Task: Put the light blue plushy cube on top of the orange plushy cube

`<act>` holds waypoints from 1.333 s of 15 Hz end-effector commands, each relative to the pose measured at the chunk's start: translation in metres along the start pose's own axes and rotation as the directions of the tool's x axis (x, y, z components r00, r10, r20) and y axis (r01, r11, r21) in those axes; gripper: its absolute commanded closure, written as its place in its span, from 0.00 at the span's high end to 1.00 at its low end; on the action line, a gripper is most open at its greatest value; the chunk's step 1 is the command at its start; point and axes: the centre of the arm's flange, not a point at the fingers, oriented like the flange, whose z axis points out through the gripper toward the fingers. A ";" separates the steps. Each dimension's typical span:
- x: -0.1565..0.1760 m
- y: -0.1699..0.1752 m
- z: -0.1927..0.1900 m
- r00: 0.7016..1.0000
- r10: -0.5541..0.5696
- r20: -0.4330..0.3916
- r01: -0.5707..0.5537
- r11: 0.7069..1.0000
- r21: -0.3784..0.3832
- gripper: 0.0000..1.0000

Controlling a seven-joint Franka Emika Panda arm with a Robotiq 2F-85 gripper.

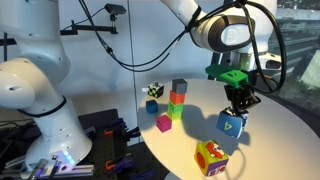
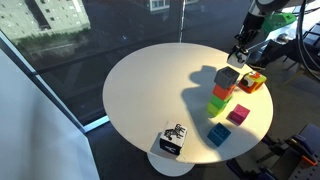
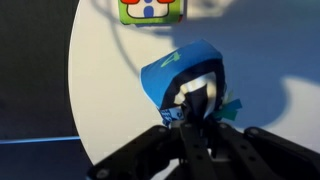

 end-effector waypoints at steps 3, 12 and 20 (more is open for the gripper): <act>-0.029 0.010 -0.017 0.997 0.071 0.038 -0.071 0.997 -0.005 0.06; -0.060 0.028 -0.018 0.993 0.106 0.054 -0.106 0.994 -0.016 0.07; -0.074 0.043 -0.011 0.987 0.142 0.072 -0.142 0.990 -0.006 0.07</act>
